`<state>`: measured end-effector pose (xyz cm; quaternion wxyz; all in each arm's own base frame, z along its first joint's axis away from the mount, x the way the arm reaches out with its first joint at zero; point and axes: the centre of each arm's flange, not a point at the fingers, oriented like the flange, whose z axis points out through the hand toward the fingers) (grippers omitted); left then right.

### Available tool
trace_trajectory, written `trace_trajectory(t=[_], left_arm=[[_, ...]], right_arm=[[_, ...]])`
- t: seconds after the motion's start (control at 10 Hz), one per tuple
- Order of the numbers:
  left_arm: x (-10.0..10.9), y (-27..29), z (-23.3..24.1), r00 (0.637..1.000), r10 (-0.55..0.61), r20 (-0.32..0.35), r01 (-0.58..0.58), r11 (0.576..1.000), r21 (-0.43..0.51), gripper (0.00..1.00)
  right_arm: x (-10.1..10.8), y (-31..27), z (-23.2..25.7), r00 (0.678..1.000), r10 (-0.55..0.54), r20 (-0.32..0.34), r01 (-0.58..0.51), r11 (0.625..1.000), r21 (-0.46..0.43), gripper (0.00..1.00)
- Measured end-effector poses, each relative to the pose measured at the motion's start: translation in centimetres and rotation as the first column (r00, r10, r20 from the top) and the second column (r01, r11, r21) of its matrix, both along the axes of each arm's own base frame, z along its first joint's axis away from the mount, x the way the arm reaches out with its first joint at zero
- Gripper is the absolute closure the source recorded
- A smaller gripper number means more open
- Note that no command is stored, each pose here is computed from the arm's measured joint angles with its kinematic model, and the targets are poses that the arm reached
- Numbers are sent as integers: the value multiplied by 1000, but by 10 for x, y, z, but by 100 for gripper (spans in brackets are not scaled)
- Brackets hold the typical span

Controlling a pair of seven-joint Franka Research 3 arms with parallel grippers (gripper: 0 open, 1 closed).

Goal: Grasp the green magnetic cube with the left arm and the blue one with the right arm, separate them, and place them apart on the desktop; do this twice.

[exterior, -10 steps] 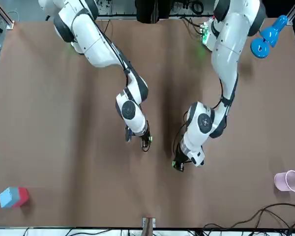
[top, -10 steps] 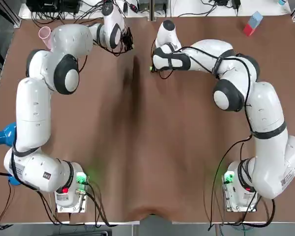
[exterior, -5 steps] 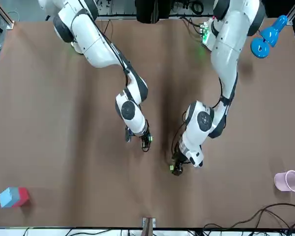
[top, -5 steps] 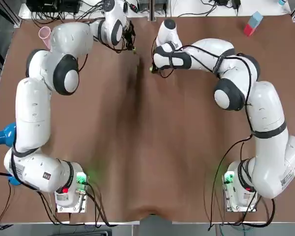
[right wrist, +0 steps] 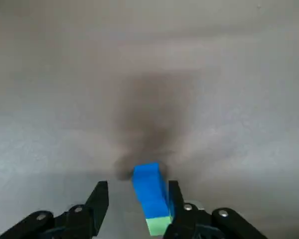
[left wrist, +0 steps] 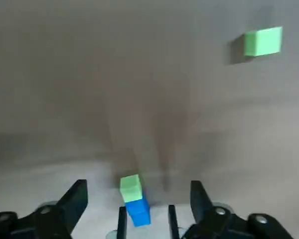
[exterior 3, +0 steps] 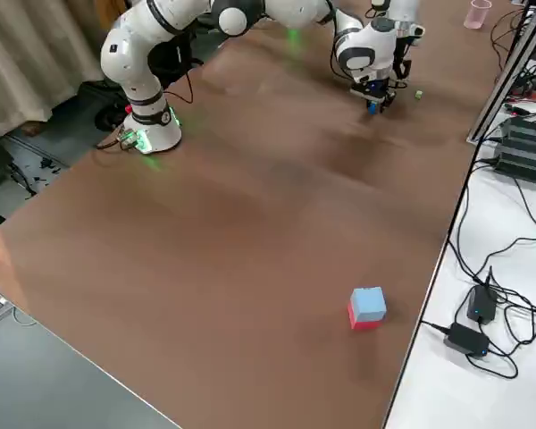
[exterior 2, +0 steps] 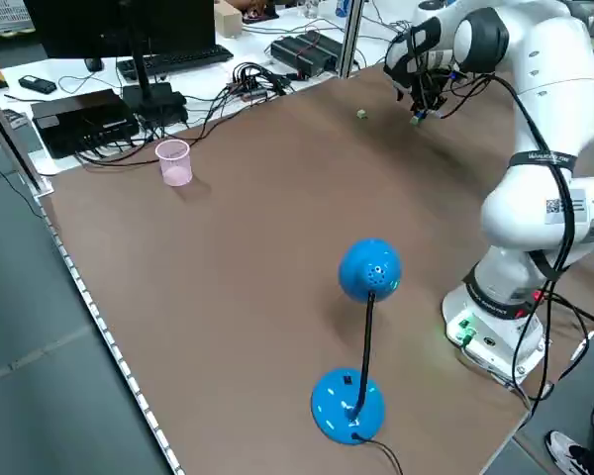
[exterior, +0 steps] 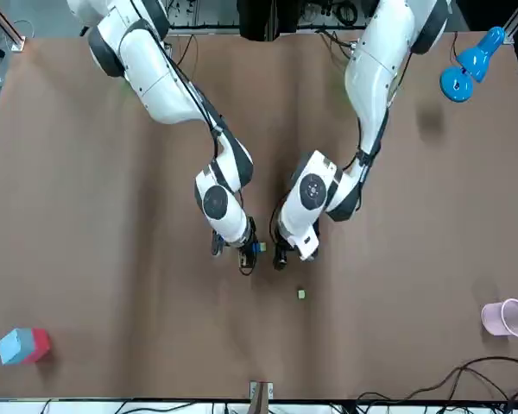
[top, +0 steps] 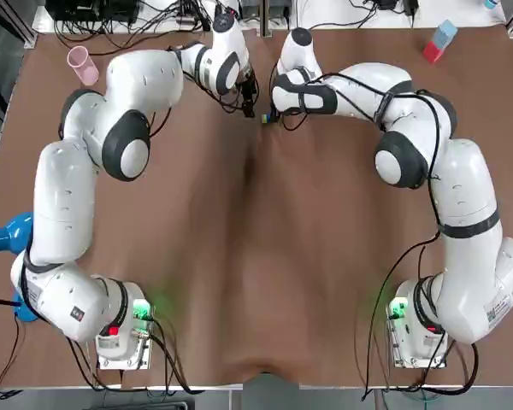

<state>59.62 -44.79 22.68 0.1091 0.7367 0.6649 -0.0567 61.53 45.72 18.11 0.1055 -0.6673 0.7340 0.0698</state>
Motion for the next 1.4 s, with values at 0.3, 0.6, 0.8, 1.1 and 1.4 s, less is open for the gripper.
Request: trace_trajectory(t=[0.3, 0.6, 0.8, 1.1, 1.4], left_arm=[[-14, -13, -18, 999, 18, -33, -18, 1000, 12, 12], [-27, -24, -36, 998, 14, -57, -13, 1000, 24, 19], [-30, -26, -42, 998, 11, -63, -9, 1000, 28, 20], [-23, -20, -40, 999, 23, -45, -22, 999, 25, 20], [-16, -18, -36, 999, 35, -6, -35, 999, 3, 20]], right_arm=[[-7, 5, -4, 1000, 20, -14, -20, 1000, 3, 49], [-3, -1, -4, 1000, 24, -10, -24, 1000, 2, 77], [-3, -1, -4, 1000, 25, -10, -25, 1000, 2, 77], [-3, -1, -4, 1000, 26, -9, -26, 1000, 1, 77], [-3, -1, -4, 1000, 26, -9, -26, 1000, 1, 77]])
